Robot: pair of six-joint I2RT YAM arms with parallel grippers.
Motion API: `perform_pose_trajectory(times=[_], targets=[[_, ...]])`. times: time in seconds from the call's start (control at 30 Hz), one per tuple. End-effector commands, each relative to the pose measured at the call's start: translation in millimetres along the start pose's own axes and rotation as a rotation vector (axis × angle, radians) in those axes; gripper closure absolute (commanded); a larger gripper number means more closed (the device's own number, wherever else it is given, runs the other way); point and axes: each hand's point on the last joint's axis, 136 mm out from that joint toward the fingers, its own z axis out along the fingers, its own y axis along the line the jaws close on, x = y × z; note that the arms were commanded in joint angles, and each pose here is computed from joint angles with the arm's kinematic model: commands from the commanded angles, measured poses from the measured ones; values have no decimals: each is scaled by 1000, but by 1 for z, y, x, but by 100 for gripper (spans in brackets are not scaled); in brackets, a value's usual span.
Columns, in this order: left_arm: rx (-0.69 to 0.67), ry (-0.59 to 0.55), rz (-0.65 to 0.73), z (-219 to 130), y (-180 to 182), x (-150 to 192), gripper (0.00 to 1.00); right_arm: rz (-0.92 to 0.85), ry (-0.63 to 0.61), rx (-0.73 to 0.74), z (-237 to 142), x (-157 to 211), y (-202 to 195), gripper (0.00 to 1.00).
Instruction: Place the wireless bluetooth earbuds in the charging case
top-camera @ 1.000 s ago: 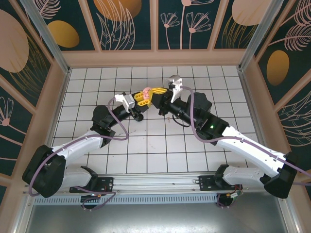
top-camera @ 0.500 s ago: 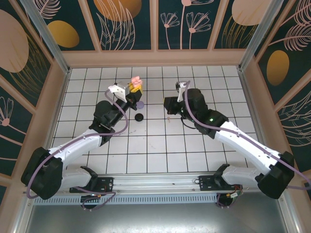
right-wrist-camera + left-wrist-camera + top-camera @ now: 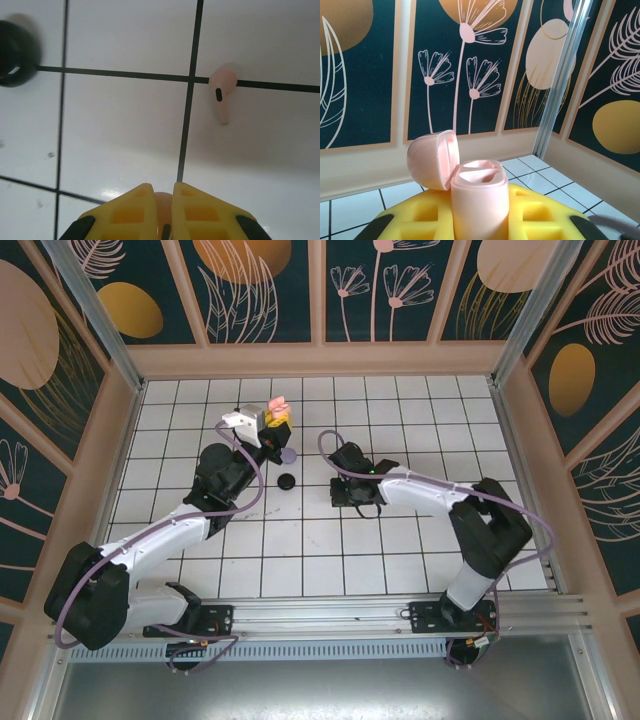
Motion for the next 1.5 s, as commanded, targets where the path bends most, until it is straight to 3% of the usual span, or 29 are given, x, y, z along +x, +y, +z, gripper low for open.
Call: perform_pose_trajectory(times=[0.0,0.3,0.67,1.47], targets=[[9,-36,-18,3,-2,-15,100,-21,40,13,8,3,8,89],[16,-36,-11,3,-4,-15,100,-57,114,54,34,16,11,84],[29,-35,-5,4,-6,-16,100,-80,157,86,41,24,10,67],[48,-34,2,4,-9,-16,100,-161,232,201,44,35,0,70]])
